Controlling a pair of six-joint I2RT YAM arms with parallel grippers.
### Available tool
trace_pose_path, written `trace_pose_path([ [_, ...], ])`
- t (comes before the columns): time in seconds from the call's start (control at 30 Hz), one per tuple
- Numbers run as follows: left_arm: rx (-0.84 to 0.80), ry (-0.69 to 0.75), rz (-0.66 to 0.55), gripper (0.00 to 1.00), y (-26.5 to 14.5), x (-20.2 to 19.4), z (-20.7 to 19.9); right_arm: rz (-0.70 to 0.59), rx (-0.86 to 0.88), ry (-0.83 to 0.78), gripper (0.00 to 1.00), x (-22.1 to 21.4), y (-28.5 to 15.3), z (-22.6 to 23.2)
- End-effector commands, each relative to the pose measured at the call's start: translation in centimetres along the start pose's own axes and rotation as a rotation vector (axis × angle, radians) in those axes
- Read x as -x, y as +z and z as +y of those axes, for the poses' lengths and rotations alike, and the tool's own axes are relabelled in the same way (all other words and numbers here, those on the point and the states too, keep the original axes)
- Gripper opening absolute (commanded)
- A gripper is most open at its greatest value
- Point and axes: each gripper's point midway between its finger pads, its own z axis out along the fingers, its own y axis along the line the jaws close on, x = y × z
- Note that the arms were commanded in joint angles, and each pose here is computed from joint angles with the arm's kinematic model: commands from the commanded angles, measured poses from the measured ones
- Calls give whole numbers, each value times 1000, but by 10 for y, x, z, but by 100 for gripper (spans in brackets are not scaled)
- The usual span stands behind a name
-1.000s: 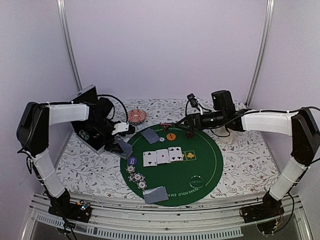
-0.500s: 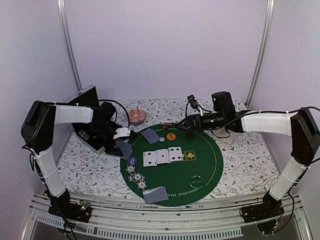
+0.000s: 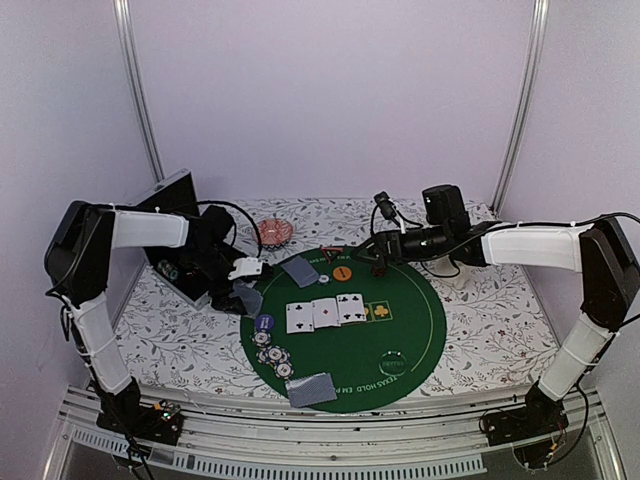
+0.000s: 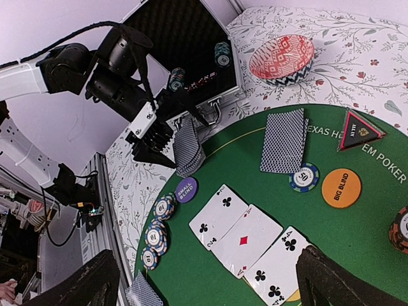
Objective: Distribute texas hold em gaming equipment
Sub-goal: Adjust the face-down deck piles on the poker table mat.
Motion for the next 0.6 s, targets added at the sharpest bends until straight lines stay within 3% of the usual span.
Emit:
trace_pose_path([
  [0.0,22,14,-11,98,-9,9,4,15,23,8,99,-8,5,1],
  [0.4,32,40,-87,98,-33,23,-4,17,18,10,99,-10,3,1],
  [0.57,46,44,-45,98,-26,14,1,18,21,12,99,-11,3,2],
])
